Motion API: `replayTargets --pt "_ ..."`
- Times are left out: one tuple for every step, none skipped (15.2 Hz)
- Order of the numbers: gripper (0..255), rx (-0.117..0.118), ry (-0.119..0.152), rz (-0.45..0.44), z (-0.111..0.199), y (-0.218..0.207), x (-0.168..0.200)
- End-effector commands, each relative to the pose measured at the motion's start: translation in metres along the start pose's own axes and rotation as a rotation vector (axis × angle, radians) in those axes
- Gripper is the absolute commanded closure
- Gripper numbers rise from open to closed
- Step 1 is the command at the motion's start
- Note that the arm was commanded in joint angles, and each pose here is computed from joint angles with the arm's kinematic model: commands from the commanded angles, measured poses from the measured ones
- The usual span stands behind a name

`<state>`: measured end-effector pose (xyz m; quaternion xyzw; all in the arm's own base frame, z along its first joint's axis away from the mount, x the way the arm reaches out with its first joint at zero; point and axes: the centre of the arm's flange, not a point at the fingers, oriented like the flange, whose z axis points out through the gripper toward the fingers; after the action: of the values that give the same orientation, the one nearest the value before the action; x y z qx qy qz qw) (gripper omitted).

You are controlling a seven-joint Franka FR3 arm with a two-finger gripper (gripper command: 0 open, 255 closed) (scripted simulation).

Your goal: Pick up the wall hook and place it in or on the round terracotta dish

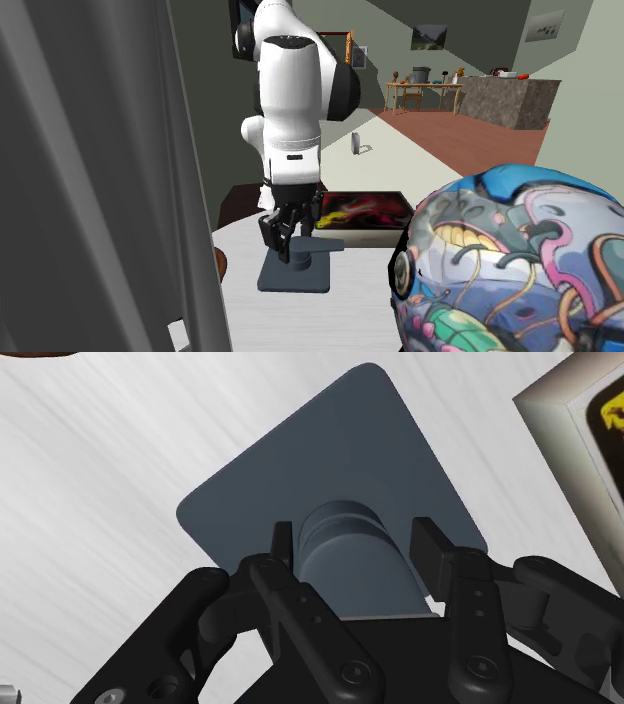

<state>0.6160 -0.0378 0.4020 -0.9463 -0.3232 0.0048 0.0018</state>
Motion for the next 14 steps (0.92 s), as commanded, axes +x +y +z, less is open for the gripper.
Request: replayTargets --pt "255 0.000 0.000 0.000 -0.010 -0.001 -0.001" --pt "255 0.000 0.000 0.000 -0.016 -0.001 -0.001" --pt "255 0.000 0.000 0.000 -0.021 -0.001 -0.001" --pt "255 0.000 0.000 0.000 -0.026 -0.001 -0.001" --pt "255 0.000 0.000 0.000 -0.031 -0.001 -0.001" --pt "255 0.000 0.000 0.000 -0.037 -0.001 -0.001" --pt "255 0.000 0.000 0.000 -0.042 -0.001 -0.001" --pt "255 0.000 0.000 0.000 -0.047 -0.001 -0.001" --pt "255 0.000 0.000 0.000 -0.053 -0.001 -0.001" --pt "255 0.000 0.000 0.000 -0.058 -0.001 -0.002" --pt "255 0.000 0.000 0.000 -0.058 0.007 -0.012" --pt "255 0.000 0.000 0.000 -0.059 0.015 -0.022" --pt "255 0.000 0.000 0.000 -0.060 0.023 -0.032" --pt "255 0.000 0.000 0.000 -0.061 0.032 -0.043"
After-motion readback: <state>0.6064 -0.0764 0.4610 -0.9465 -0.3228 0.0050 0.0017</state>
